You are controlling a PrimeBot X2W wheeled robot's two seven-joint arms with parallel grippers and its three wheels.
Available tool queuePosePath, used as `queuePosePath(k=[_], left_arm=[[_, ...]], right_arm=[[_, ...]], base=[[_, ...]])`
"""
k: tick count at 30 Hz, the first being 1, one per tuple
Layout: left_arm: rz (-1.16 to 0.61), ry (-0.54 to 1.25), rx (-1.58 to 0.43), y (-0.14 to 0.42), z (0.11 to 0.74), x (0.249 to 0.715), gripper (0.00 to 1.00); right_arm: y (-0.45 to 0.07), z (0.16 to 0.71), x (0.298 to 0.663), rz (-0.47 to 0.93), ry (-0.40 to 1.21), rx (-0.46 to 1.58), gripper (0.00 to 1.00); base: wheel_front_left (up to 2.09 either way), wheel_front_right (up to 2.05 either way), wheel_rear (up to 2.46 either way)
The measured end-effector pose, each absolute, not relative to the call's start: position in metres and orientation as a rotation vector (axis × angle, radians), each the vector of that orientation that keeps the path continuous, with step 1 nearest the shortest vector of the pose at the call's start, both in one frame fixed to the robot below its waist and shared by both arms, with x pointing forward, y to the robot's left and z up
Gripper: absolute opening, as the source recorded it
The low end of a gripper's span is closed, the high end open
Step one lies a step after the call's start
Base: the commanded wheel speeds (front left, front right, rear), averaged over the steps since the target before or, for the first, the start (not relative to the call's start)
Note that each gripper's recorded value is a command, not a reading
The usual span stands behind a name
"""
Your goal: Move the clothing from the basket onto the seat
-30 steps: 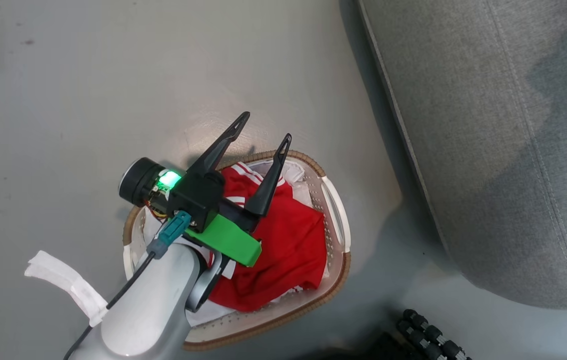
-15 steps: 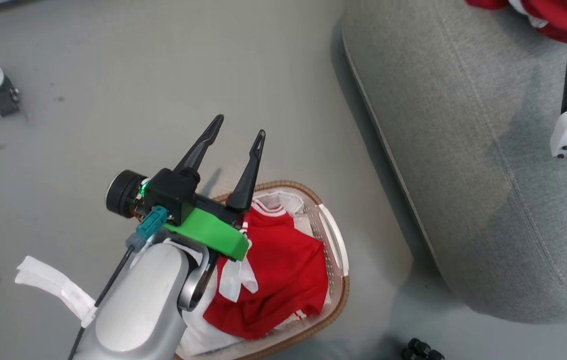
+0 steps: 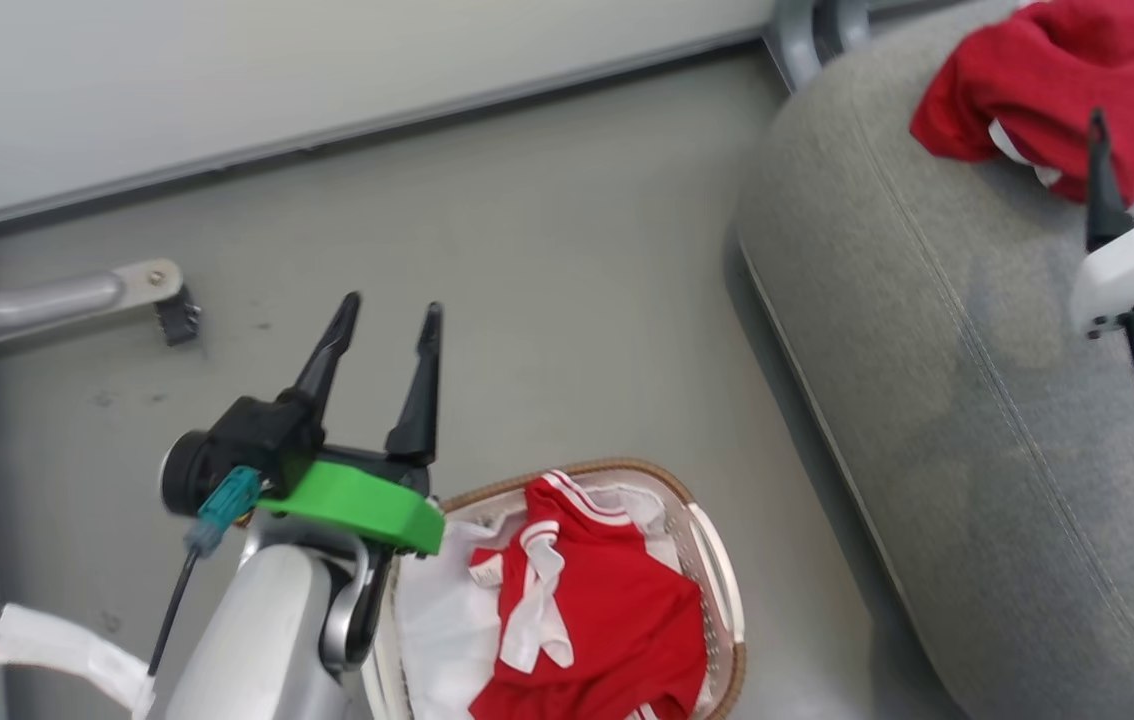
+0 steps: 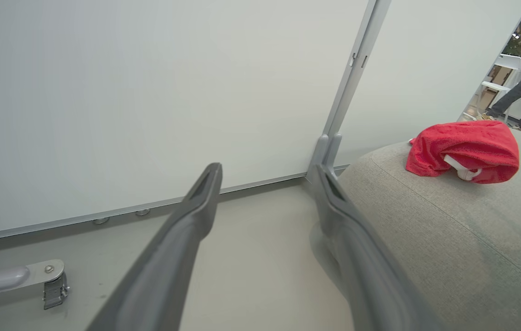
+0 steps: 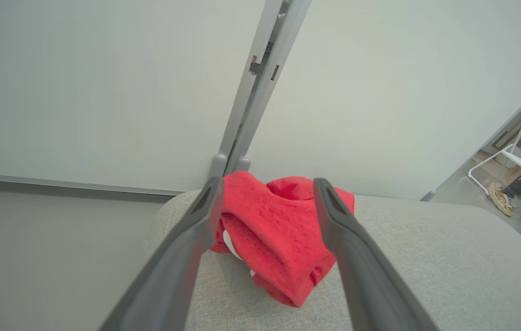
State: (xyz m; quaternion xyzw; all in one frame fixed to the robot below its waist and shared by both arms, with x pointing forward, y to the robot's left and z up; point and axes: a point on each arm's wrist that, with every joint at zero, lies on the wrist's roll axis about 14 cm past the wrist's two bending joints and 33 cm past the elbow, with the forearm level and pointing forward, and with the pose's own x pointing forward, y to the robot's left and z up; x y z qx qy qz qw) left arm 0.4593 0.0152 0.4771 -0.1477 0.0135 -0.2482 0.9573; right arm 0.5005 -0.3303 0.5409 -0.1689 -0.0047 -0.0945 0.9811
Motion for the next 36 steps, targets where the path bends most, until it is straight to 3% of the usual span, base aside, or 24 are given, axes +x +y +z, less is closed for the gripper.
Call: queuePosePath(k=[7, 15, 27, 36], left_arm=[[-0.288, -0.004, -0.273, 0.085, 0.487, 0.441, 1.00], [-0.136, -0.017, -0.261, 0.137, 0.490, 0.407, 1.00], [-0.080, -0.003, -0.283, 0.153, 0.484, 0.367, 1.00], [-0.063, 0.011, -0.305, 0.155, 0.479, 0.354, 1.00]], right_arm=[[-0.253, 0.561, 0.503, -0.044, -0.118, -0.218, 1.00], [-0.178, 0.556, 0.479, 0.099, -0.145, -0.099, 1.00], [-0.141, 0.537, 0.427, 0.177, -0.137, 0.019, 1.00], [-0.146, 0.511, 0.402, 0.157, -0.074, 0.091, 1.00]], base=[[0.00, 0.00, 0.00], [0.00, 0.00, 0.00], [0.00, 0.00, 0.00], [0.00, 0.00, 0.00]])
